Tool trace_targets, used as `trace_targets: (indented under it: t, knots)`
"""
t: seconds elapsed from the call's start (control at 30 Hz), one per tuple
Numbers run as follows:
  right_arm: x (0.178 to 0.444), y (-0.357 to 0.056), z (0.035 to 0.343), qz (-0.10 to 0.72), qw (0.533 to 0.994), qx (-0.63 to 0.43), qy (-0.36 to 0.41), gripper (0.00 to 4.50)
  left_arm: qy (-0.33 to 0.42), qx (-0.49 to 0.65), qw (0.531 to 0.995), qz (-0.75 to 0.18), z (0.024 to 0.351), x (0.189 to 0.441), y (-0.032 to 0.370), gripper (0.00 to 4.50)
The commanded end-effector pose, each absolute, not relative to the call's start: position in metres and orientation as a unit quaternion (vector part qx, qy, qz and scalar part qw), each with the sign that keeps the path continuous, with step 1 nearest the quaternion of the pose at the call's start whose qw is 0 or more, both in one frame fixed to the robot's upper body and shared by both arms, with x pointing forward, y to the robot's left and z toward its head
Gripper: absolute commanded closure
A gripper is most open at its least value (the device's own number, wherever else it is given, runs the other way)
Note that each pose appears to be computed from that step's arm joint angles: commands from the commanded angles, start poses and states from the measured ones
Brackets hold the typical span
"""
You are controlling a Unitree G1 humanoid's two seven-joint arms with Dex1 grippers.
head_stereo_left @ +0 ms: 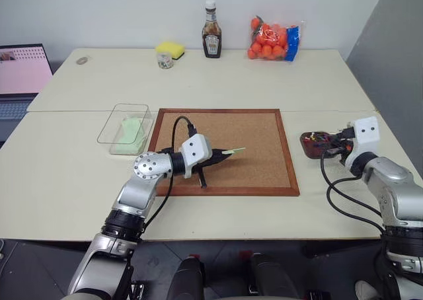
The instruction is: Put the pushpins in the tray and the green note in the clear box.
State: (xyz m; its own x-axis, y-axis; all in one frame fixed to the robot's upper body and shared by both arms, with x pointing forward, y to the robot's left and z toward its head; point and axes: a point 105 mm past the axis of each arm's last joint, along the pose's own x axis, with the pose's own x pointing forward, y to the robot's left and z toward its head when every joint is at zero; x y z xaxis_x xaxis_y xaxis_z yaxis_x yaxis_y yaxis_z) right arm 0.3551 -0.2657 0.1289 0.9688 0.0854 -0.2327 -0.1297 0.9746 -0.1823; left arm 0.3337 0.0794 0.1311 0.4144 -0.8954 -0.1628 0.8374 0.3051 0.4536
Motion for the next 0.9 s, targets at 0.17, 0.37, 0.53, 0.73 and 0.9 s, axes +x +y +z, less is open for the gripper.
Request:
trace_targets:
  t: [0.17, 0.37, 0.53, 0.73, 0.9]
  knots:
    - [0.366, -0.265, 0.137, 0.053, 0.988, -0.106, 0.097, 4.50, -0.087, 0.263, 0.803, -0.528, 0.146, 0.335, 0.076, 4.47]
    - [0.366, -0.264, 0.136, 0.055, 0.988, -0.102, 0.099, 3.29, -0.087, 0.264, 0.803, -0.527, 0.146, 0.335, 0.076, 4.50]
    - [0.365, -0.262, 0.136, 0.057, 0.988, -0.103, 0.098, 2.26, -0.086, 0.265, 0.804, -0.526, 0.146, 0.336, 0.076, 4.50]
    - [0.356, -0.246, 0.154, 0.101, 0.988, -0.097, 0.065, 1.61, -0.094, 0.259, 0.819, -0.503, 0.153, 0.341, 0.082, 4.50]
    - [0.336, -0.191, 0.166, 0.249, 0.963, -0.099, 0.040, 1.61, -0.083, 0.236, 0.853, -0.458, 0.168, 0.350, 0.102, 4.50]
